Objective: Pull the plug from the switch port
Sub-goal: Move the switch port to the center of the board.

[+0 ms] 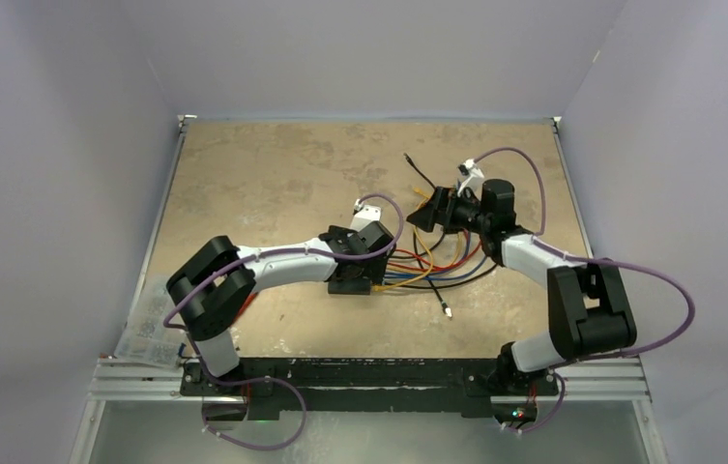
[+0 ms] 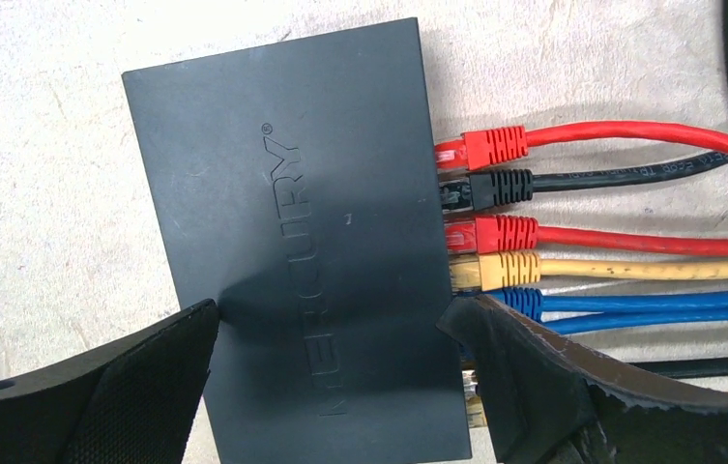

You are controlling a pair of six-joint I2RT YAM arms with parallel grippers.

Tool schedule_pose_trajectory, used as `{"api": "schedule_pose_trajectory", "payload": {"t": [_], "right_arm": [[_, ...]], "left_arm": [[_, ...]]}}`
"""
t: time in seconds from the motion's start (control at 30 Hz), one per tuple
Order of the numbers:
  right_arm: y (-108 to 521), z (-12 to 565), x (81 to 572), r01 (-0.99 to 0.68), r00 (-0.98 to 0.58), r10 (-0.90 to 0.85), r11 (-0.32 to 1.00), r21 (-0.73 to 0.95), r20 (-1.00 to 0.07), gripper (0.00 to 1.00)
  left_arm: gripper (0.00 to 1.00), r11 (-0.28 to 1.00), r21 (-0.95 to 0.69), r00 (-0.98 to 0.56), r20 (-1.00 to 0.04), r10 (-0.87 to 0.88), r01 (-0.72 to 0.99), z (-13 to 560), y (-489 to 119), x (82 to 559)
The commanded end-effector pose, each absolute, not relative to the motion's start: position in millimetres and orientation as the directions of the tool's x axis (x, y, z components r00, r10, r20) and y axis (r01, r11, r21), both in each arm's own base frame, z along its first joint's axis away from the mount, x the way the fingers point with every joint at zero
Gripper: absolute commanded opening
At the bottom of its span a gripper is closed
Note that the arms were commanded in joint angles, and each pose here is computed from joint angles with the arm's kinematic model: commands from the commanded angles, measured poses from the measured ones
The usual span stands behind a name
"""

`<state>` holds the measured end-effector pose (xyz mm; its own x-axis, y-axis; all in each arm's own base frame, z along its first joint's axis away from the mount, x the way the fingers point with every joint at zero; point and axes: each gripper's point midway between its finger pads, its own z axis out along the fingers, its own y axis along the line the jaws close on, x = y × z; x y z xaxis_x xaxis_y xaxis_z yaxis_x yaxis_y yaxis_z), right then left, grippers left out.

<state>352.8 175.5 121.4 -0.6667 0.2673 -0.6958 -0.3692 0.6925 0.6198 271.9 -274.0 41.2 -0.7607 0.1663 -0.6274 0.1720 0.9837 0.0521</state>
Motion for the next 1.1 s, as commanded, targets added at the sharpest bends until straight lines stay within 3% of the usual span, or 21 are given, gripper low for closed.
{"api": "schedule_pose_trajectory", "payload": {"t": [0.0, 0.1, 0.37, 0.63, 0.8, 1.07], "right_arm": [[195.7, 137.8, 365.7, -0.474, -0.633, 0.205, 0.659, 0.584, -0.746, 0.98], [207.1, 129.7, 368.5, -0.483, -0.651, 0.181, 0.650, 0.586, -0.737, 0.95], [231.4, 103.9, 365.7, -0.487, -0.715, 0.126, 0.615, 0.620, -0.687, 0.71], [258.1, 72.3, 340.3, -0.475, -0.793, 0.043, 0.580, 0.662, -0.608, 0.48], [269.4, 49.9, 313.0, -0.442, -0.847, -0.015, 0.575, 0.689, -0.531, 0.34], [290.3, 49.1, 264.6, -0.417, -0.893, -0.070, 0.496, 0.762, -0.444, 0.36]], "left_arm": [[0.95, 0.984, 0.131, -0.768, -0.616, 0.177, 0.122, 35.9, -255.4, 272.2], [0.87, 0.978, 0.155, -0.764, -0.613, 0.203, 0.136, 36.8, -248.9, 269.7], [0.77, 0.954, 0.212, -0.762, -0.575, 0.298, 0.213, 34.2, -226.1, 253.3], [0.94, 0.947, 0.009, -0.722, -0.645, 0.251, 0.322, 75.1, -254.3, 248.7], [0.95, 0.917, -0.189, -0.735, -0.662, 0.145, 0.352, 105.9, -262.8, 266.3], [0.94, 0.893, -0.385, -0.802, -0.595, -0.049, 0.232, 99.7, -223.5, 295.4]]}}
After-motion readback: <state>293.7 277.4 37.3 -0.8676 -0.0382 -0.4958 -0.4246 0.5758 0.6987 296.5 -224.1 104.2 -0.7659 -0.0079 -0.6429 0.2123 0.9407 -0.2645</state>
